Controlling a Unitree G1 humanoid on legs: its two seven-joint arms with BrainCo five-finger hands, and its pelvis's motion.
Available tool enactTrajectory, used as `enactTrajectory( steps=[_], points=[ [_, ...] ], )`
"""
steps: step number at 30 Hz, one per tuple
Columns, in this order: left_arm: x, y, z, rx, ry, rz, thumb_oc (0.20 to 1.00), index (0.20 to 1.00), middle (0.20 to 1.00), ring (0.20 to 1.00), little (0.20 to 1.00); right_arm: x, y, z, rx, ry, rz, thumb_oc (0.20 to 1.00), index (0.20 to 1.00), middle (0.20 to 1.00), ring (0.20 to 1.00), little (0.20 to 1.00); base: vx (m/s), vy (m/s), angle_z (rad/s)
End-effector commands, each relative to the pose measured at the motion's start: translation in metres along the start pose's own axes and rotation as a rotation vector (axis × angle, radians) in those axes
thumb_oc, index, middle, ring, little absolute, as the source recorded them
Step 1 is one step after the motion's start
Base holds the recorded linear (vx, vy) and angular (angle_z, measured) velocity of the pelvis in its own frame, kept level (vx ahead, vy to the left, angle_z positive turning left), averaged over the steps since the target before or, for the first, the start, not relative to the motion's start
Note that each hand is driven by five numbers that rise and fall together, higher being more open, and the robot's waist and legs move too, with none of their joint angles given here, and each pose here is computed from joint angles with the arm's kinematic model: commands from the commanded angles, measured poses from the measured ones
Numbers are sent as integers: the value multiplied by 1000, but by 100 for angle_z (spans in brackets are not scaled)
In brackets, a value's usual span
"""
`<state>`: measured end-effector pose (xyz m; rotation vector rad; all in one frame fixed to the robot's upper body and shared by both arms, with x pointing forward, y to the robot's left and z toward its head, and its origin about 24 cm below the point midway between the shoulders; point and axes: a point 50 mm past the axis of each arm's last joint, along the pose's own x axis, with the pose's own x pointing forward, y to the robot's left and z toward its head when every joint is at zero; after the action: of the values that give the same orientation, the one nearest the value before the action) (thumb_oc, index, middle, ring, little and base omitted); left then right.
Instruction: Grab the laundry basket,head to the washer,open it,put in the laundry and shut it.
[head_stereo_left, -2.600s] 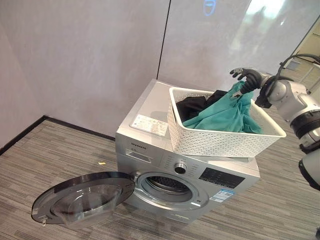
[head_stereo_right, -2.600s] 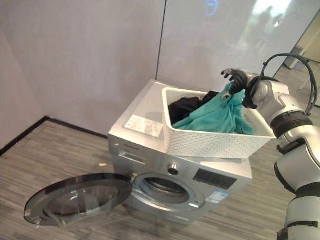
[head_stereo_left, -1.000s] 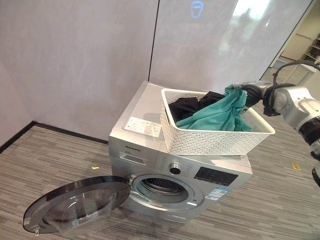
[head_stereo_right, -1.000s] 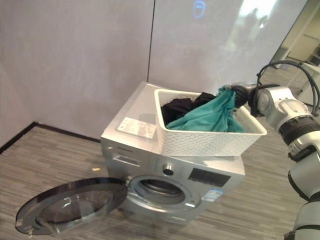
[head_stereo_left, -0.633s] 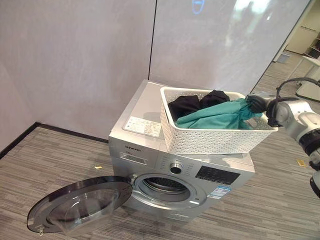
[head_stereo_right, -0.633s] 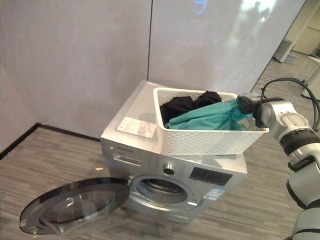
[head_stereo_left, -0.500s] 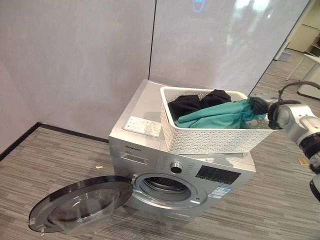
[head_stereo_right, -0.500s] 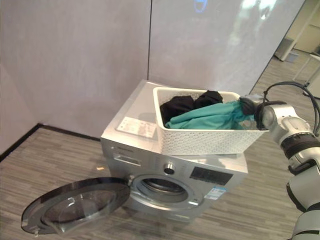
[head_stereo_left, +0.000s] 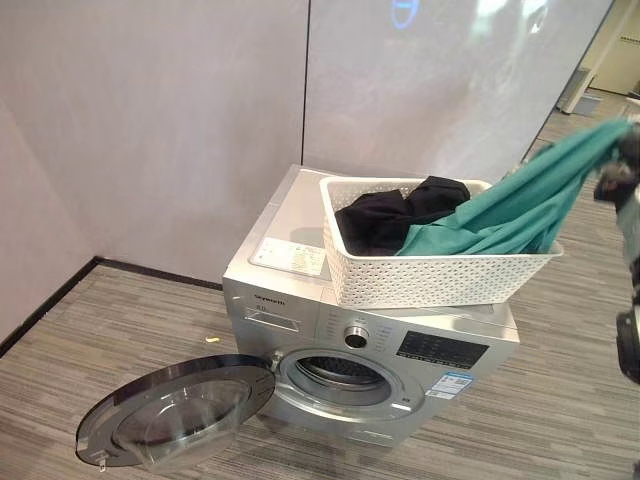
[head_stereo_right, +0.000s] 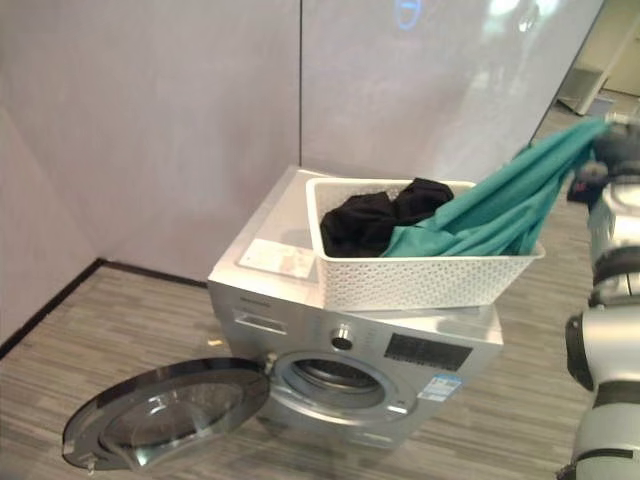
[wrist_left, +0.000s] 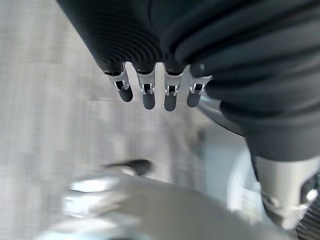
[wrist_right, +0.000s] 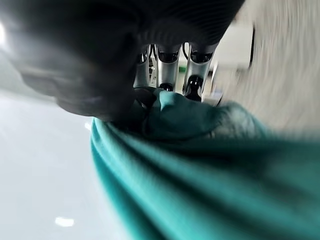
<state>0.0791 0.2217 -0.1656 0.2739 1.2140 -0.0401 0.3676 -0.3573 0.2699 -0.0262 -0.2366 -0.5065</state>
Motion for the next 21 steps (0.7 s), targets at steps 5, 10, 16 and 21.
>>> enactTrajectory(
  steps=[5, 10, 16, 21],
  points=[
    [-41, 9, 106, -31, -562, -219, 1000, 1000, 1000, 1000, 1000, -2, 77, 118, 429, -315, 124, 200, 200, 200, 200, 200, -32, 6, 5],
    [-137, 57, 146, 134, -847, -315, 1000, 1000, 1000, 1000, 1000, -14, 132, 133, 532, -291, 193, 200, 200, 200, 200, 200, -2, -3, 10],
    [-221, 92, 180, 378, -1100, -199, 1000, 1000, 1000, 1000, 1000, -20, 130, 161, 638, -376, 179, 200, 200, 200, 200, 200, 2, -16, 25],
    [-263, 112, 197, 365, -1276, -101, 1000, 1000, 1000, 1000, 1000, -25, 120, 179, 698, -458, 182, 200, 200, 200, 200, 200, 37, -20, 26]
  ],
)
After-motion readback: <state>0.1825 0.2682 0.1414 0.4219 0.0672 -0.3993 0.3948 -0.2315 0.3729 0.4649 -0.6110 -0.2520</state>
